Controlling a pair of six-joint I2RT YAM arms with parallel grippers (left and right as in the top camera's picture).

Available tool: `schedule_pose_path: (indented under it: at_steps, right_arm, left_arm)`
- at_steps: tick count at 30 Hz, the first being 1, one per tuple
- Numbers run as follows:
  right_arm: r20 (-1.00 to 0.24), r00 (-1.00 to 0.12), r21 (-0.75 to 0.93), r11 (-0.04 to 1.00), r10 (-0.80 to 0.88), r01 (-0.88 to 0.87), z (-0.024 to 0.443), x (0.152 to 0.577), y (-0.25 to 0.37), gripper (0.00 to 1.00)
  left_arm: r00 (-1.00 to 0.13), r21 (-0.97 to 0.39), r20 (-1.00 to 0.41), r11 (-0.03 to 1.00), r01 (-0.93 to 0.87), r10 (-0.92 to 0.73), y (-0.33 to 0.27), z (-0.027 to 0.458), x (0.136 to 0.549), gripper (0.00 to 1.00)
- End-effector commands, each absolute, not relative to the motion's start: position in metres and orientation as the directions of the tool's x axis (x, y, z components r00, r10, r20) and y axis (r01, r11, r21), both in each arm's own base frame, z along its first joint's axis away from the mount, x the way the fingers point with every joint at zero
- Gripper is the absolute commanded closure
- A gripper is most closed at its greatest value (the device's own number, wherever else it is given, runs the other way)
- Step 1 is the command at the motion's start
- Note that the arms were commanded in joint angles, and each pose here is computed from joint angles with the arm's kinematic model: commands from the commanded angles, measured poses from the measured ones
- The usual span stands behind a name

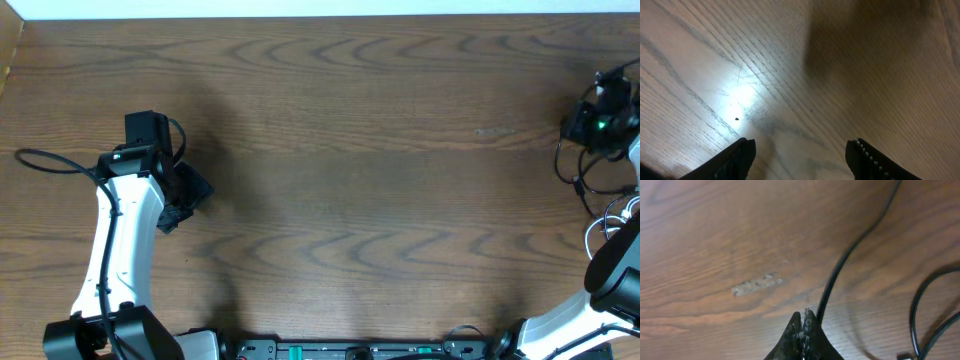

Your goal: Untangle cables

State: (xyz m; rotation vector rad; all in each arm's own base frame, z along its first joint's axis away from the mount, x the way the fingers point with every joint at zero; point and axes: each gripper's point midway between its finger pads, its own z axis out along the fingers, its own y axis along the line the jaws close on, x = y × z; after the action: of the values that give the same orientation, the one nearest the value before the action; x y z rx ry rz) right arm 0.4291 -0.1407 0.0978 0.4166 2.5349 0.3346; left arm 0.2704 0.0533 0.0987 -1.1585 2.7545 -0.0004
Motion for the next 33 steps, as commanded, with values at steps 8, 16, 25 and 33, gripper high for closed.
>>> schedule_pose_path:
  at_steps: [8,16,25,33]
  right_arm:
    - [-0.394,-0.819,0.333,0.895,0.418,0.297,0.032,0.398,-0.127,0.99]
    - [-0.335,-0.834,0.389,0.87,0.439,0.302,0.024,0.386,-0.112,0.95]
    - [-0.401,-0.807,0.613,0.782,0.433,0.115,0.063,0.41,-0.076,0.99]
    - [-0.674,-0.492,0.603,0.795,0.551,0.064,0.18,0.461,-0.132,0.99]
  left_arm:
    - [-0.689,-0.061,-0.152,0.702,-0.709,-0.709,0.053,0.102,0.271,0.36]
    - [-0.689,-0.061,-0.152,0.702,-0.709,-0.709,0.053,0.102,0.271,0.36]
    - [-0.69,-0.059,-0.148,0.702,-0.709,-0.709,0.053,0.102,0.27,0.36]
    - [-0.691,-0.05,-0.137,0.702,-0.711,-0.71,0.053,0.101,0.266,0.36]
